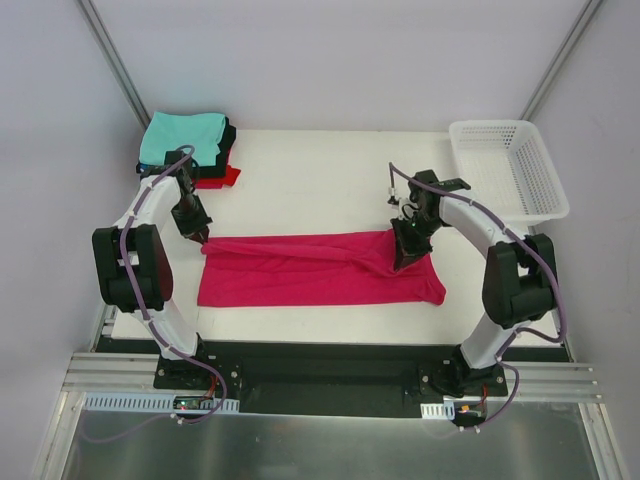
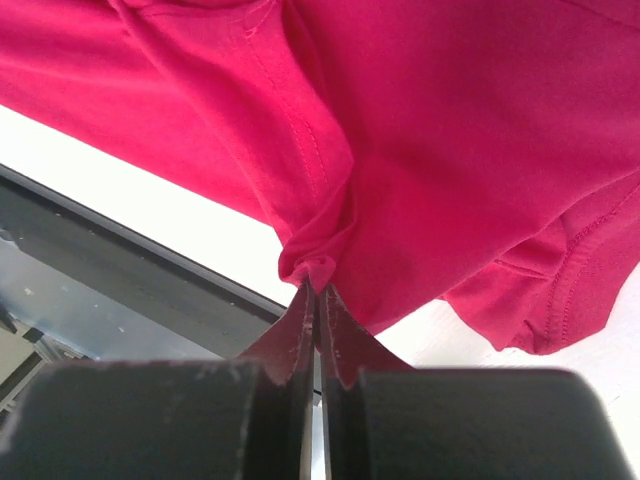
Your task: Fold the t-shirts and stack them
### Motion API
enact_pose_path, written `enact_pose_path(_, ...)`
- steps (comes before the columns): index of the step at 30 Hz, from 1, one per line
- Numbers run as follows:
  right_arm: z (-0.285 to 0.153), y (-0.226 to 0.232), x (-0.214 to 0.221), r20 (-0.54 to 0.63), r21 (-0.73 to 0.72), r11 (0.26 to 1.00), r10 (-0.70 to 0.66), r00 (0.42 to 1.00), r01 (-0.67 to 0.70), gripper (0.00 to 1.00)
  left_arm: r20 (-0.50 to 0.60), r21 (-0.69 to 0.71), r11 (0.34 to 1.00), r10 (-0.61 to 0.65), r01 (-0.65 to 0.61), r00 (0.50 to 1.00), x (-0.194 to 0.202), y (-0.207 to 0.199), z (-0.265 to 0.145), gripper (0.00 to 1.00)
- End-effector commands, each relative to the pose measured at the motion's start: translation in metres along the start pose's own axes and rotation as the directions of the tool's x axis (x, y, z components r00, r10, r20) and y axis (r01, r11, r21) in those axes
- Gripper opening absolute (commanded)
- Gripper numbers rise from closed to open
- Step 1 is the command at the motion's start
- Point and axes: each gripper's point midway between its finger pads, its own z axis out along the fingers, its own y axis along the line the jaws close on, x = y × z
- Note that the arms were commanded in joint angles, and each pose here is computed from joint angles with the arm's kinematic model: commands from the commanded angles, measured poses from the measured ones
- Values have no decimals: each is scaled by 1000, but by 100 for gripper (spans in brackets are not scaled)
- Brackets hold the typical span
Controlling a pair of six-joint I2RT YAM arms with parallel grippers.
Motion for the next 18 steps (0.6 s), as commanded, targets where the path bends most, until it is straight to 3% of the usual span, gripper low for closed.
enact_pose_path(1, 8, -8, 11, -70, 66, 998, 0, 998, 4, 1, 17, -45, 999, 12, -12, 1000, 1, 11, -4, 0)
enact_pose_path(8, 24, -14, 25, -150, 118, 992, -15, 989, 33, 1, 7, -53, 999, 9, -9, 1000, 3, 12, -1, 0)
enact_pose_path(15, 34, -18, 36, -206, 143, 989, -7, 979, 37, 7, -19, -72, 997, 10, -12, 1000, 9, 16, 6, 20)
enact_pose_path(18, 34, -23, 41, -231, 177, 983, 1, 973, 41, 18, -15, -84, 996, 12, -14, 1000, 8, 19, 7, 31)
